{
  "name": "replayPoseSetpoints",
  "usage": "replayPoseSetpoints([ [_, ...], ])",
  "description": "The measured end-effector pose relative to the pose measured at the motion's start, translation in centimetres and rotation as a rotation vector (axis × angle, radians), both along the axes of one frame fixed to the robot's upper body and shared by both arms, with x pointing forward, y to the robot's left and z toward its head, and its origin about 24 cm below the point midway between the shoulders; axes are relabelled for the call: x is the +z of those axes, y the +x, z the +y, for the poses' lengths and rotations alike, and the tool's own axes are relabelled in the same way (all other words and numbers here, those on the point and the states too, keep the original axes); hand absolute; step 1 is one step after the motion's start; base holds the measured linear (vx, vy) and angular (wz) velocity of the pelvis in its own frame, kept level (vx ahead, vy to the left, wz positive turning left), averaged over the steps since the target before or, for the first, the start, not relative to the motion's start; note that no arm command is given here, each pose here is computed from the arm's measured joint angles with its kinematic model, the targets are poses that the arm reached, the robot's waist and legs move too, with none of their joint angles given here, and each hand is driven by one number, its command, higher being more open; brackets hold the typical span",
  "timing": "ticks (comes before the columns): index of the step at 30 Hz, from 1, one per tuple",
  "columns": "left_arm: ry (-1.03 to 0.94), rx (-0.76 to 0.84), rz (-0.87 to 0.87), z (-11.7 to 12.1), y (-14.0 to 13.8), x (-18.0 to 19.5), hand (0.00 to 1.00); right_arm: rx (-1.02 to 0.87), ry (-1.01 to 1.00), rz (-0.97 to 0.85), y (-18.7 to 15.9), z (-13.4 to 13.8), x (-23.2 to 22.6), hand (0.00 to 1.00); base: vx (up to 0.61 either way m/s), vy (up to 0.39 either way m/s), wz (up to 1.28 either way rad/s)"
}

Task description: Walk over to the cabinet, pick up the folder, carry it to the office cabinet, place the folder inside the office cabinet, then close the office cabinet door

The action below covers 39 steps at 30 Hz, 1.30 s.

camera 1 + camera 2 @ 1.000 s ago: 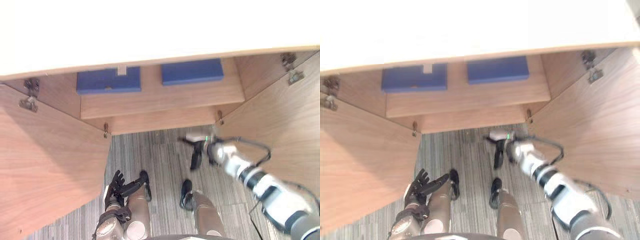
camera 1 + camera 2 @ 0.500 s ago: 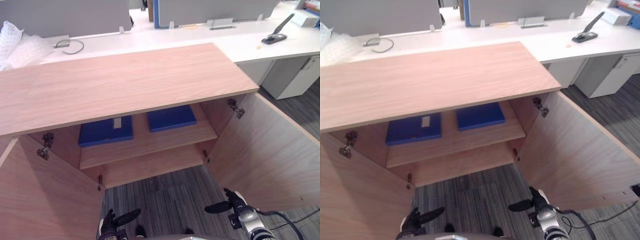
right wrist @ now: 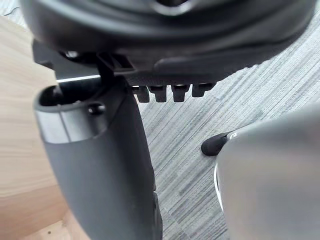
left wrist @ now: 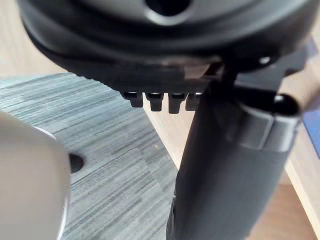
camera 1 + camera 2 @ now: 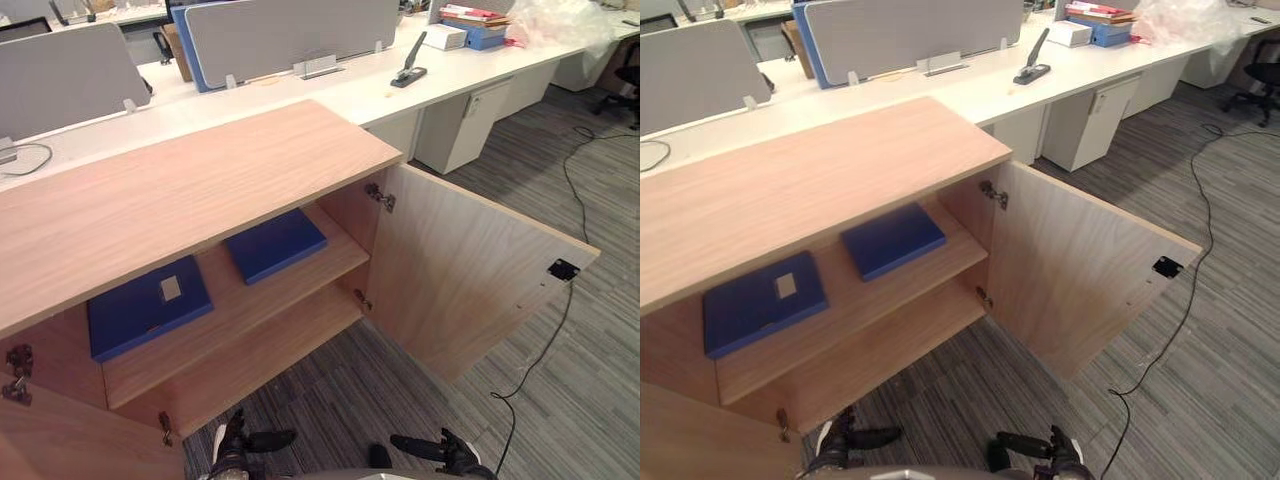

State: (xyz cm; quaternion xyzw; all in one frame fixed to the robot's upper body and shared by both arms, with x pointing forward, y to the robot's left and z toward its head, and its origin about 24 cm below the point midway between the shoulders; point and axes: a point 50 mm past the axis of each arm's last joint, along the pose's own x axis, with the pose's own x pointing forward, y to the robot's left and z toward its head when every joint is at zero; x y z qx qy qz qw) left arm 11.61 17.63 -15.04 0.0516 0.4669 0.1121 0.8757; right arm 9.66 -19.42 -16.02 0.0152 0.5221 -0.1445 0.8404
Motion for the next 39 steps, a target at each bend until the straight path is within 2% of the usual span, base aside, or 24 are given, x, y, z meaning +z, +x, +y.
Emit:
replayPoseSetpoints([
  [4, -0.008, 0.008, -0.043, -0.2, 0.9, 0.5, 1.0, 0.003, 0.002, -0.061, 1.7, 0.4, 0.6, 1.0, -0.04, 0.036, -0.73],
  [8, 0.004, 0.102, -0.015, 1.2, -0.3, 0.2, 1.0, 0.014, -0.003, -0.082, 2.3, 0.8, 0.8, 1.0, 0.08, -0.121, -0.65],
  [11, -0.037, 0.131, 0.009, 0.6, -1.0, -0.2, 1.0, -0.027, -0.027, -0.104, 3.3, -0.6, 1.2, 1.0, 0.09, -0.14, -0.37],
  [14, -0.059, 0.212, 0.044, 1.0, -2.2, -0.6, 1.0, -0.035, -0.056, -0.143, 5.3, -1.6, 2.0, 1.0, 0.08, -0.043, -0.42],
  [18, -0.106, 0.313, 0.048, 1.4, -2.8, -0.8, 1.0, -0.039, -0.13, -0.199, 7.5, -4.2, 3.4, 1.0, 0.11, -0.053, -0.14],
  [21, -0.121, 0.331, 0.05, 1.4, -3.0, -0.9, 1.0, -0.045, -0.221, -0.291, 9.3, -6.5, 5.5, 1.0, 0.07, 0.009, 0.04],
  [24, -0.116, 0.33, 0.053, 1.6, -3.2, -0.9, 1.0, -0.043, -0.275, -0.403, 11.9, -7.3, 7.9, 1.0, 0.0, 0.015, 0.01],
  [33, -0.073, 0.34, 0.059, 3.0, -4.3, -0.7, 1.0, -0.008, -0.362, -0.633, 20.3, -8.8, 15.3, 1.0, -0.12, 0.036, 0.0],
  [39, -0.075, 0.437, 0.123, 4.0, -7.1, -1.2, 1.0, 0.049, -0.391, -0.726, 24.1, -8.7, 19.7, 1.0, -0.14, 0.04, -0.13],
])
